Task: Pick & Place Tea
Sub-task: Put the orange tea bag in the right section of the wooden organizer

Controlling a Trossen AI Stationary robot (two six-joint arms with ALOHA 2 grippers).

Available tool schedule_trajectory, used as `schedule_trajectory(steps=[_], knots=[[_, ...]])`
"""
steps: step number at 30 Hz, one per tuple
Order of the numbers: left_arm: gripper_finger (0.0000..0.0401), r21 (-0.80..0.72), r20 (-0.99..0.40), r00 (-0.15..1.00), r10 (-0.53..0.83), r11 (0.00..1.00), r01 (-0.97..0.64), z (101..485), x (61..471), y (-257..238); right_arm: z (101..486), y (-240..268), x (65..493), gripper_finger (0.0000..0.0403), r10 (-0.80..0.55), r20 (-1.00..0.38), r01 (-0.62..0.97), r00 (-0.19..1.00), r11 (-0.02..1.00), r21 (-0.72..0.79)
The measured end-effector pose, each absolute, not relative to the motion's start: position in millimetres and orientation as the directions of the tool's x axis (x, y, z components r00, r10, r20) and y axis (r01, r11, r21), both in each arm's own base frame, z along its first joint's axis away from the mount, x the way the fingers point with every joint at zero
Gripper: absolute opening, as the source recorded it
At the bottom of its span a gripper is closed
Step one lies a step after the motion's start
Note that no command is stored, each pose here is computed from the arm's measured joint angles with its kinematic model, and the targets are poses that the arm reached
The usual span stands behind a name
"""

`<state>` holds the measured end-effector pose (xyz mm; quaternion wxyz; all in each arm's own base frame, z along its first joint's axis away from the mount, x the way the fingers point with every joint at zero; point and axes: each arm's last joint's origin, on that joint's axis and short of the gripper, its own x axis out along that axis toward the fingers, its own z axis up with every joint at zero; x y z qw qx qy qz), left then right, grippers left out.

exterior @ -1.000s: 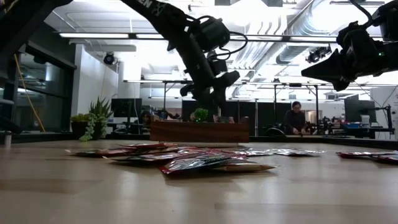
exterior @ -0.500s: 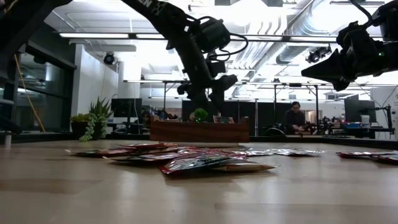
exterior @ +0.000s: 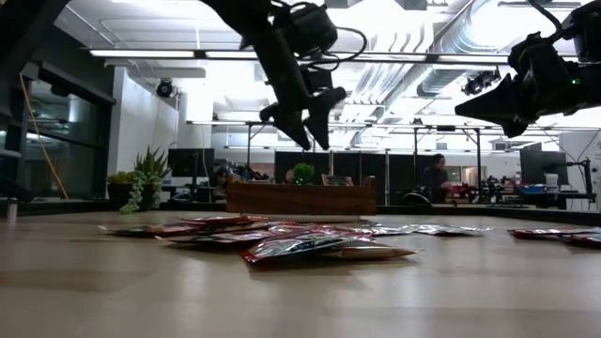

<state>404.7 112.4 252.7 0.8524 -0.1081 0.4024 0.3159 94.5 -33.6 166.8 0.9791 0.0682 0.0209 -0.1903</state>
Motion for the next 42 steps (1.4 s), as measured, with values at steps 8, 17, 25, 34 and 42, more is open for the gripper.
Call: schedule_trajectory(steps=[8,17,25,34,42], knots=[[0.0234,0.138,-0.866,0.334,0.371,0.821,-0.554,250.4,389.0,70.5,166.8,-33.6,94.4,0.0,-0.37,-0.066,0.376,0.927,0.918,0.126],[0.0234,0.111,-0.925,0.244,0.291,0.821,-0.561,267.3,364.4,18.6,166.8,-33.6,94.4,0.0,-0.37,-0.067,0.375,0.927,0.918,0.125],[0.0234,0.187,-0.924,0.206,0.321,0.853,-0.487,270.9,347.9,-19.1,166.9,-33.6,94.4,0.0,-0.37,-0.066,0.376,0.927,0.918,0.126],[0.0234,0.199,-0.925,0.243,0.292,0.917,-0.346,245.5,325.0,-73.3,167.1,-33.7,94.4,0.0,-0.37,-0.064,0.375,0.927,0.918,0.126],[0.0234,0.099,-0.927,0.349,0.137,0.987,-0.126,224.5,302.9,-127.0,167.1,-33.7,94.4,0.0,-0.37,-0.064,0.375,0.927,0.918,0.126]])
